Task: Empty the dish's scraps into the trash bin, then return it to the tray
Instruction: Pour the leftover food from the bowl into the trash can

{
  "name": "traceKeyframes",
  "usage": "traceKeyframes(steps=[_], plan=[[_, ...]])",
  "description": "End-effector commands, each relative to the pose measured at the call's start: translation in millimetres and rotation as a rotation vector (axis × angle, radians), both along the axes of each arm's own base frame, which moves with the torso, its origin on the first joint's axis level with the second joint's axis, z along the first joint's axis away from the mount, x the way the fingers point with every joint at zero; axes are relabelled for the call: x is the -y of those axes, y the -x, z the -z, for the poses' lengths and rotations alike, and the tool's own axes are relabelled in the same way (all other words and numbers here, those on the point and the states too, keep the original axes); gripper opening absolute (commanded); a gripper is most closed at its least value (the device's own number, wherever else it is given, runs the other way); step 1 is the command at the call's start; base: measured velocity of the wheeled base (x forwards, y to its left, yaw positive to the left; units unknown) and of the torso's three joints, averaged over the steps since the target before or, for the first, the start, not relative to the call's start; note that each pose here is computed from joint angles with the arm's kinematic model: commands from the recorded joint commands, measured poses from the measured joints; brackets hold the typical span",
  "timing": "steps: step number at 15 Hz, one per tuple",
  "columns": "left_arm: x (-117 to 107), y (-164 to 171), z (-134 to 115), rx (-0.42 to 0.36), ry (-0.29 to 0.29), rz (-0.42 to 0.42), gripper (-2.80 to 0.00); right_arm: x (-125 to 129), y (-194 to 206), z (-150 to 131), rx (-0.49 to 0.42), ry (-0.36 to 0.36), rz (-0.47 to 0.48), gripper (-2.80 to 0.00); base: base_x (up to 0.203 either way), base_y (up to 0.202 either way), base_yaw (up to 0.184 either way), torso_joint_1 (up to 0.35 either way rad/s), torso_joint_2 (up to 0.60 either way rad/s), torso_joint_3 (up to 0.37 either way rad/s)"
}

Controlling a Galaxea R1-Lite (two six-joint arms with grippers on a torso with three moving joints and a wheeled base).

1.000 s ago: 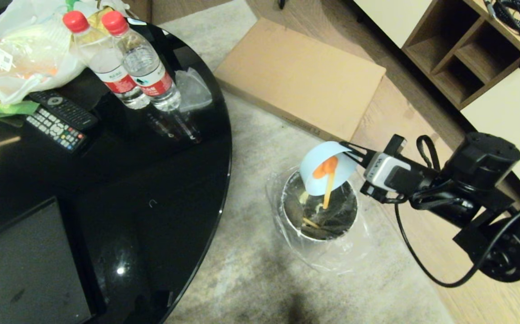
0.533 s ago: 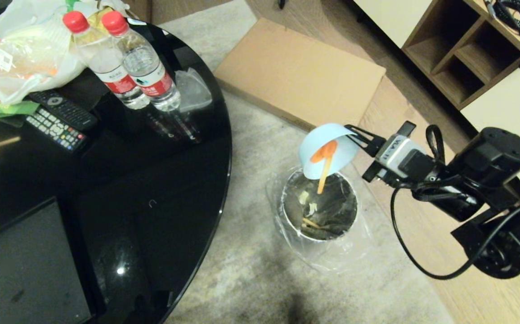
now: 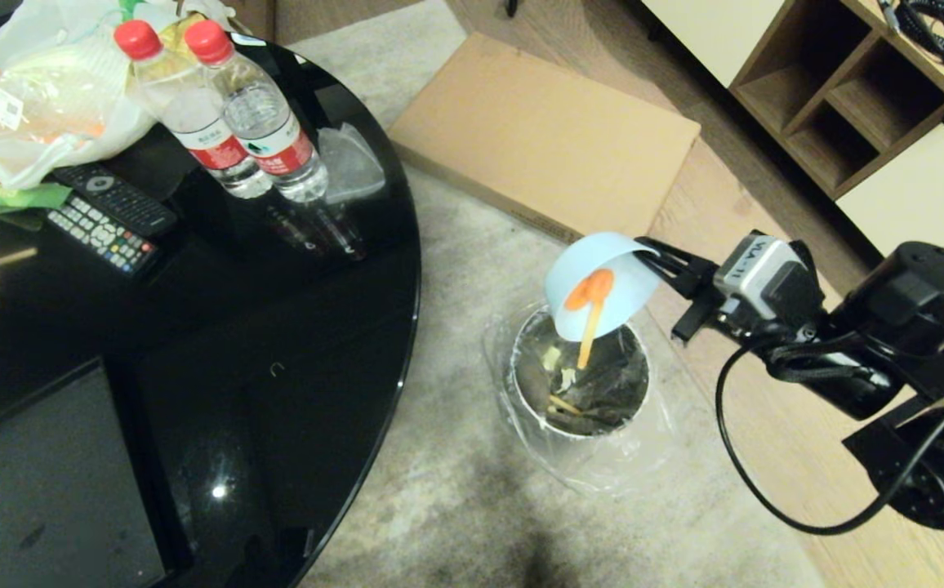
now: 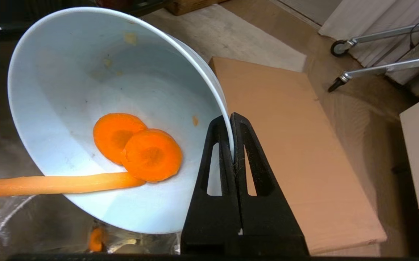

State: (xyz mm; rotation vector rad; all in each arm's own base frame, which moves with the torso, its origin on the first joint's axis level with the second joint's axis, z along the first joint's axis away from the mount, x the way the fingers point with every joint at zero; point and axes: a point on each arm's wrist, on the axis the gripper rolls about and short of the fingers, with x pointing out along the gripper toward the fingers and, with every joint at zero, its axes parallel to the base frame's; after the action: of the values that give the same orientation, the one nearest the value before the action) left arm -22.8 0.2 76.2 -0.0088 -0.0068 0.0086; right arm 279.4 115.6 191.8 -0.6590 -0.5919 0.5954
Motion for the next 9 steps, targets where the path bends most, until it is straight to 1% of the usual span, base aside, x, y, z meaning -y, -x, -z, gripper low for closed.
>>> traceKeyframes(steps=[1,3,4,5,6,7,8,9], plan=[[0.0,0.0,0.0,0.001,0.000,-0.001,-2.80,2.2,5.9,-11.6,0.050,-0.043,-0.012,-2.80,0.000,0.000,0.000,0.000,0.00,0.000],[0.0,0.0,0.0,0.001,0.000,-0.001,-2.80,2.8,7.1,-8.0,0.009,-0.060,-0.020,-2.80,0.000,0.000,0.000,0.000,0.00,0.000],[0.0,0.0,0.0,0.001,0.000,-0.001,-2.80,2.6,6.3,-2.6,-0.013,-0.051,-0.017,-2.80,0.000,0.000,0.000,0.000,0.00,0.000],[0.0,0.0,0.0,0.001,0.000,-0.001,-2.80,1.5,4.5,1.5,-0.032,-0.035,-0.013,-2.80,0.000,0.000,0.000,0.000,0.00,0.000],[0.0,0.0,0.0,0.001,0.000,-0.001,-2.80,1.3,1.9,5.9,-0.033,0.005,0.010,-2.80,0.000,0.000,0.000,0.000,0.00,0.000],[0.0,0.0,0.0,0.001,0.000,-0.001,-2.80,1.2,-1.0,7.8,-0.010,0.057,0.048,-2.80,0.000,0.000,0.000,0.000,0.00,0.000],[0.0,0.0,0.0,0.001,0.000,-0.001,-2.80,0.6,-6.6,5.0,0.028,0.086,0.090,-2.80,0.000,0.000,0.000,0.000,0.00,0.000],[0.0,0.0,0.0,0.001,0.000,-0.001,-2.80,0.1,-11.4,-3.5,0.082,0.093,0.130,-2.80,0.000,0.000,0.000,0.000,0.00,0.000]])
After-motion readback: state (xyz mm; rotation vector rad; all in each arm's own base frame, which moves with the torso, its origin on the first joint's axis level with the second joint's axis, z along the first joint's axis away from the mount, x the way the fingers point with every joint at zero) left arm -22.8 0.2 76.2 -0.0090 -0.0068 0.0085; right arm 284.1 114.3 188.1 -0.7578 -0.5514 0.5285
